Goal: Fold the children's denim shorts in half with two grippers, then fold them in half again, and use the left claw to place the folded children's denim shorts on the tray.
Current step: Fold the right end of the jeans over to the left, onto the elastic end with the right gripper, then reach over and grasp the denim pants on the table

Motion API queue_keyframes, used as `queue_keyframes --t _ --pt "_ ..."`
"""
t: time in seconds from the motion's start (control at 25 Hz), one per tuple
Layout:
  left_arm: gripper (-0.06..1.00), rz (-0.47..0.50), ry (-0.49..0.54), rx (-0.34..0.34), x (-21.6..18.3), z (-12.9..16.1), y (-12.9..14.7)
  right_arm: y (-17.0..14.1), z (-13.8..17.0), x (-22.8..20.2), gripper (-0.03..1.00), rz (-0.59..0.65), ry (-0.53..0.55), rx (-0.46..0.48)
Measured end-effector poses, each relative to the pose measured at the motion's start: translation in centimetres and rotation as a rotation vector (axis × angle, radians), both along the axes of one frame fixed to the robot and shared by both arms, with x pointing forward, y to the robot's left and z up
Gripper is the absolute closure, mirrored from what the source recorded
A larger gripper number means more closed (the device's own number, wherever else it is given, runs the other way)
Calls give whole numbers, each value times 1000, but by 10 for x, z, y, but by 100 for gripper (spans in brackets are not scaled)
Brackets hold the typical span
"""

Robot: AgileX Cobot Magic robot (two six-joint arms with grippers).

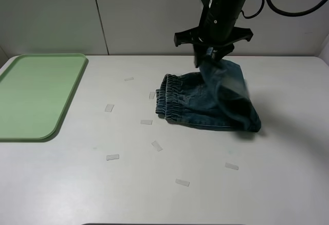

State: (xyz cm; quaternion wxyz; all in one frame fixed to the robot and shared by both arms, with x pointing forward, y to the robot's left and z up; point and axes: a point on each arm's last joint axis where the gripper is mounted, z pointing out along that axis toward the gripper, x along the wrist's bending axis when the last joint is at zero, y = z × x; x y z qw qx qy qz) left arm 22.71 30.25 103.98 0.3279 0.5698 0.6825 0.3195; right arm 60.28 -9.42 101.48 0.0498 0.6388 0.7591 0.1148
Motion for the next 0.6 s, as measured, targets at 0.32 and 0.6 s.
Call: queue_keyframes --t 0.32,0.6 --pt "3 0 0 0 0 0 0 3 0 1 28 11 -7 27" --pt "3 0 0 0 0 0 0 1 0 -2 27 38 13 8"
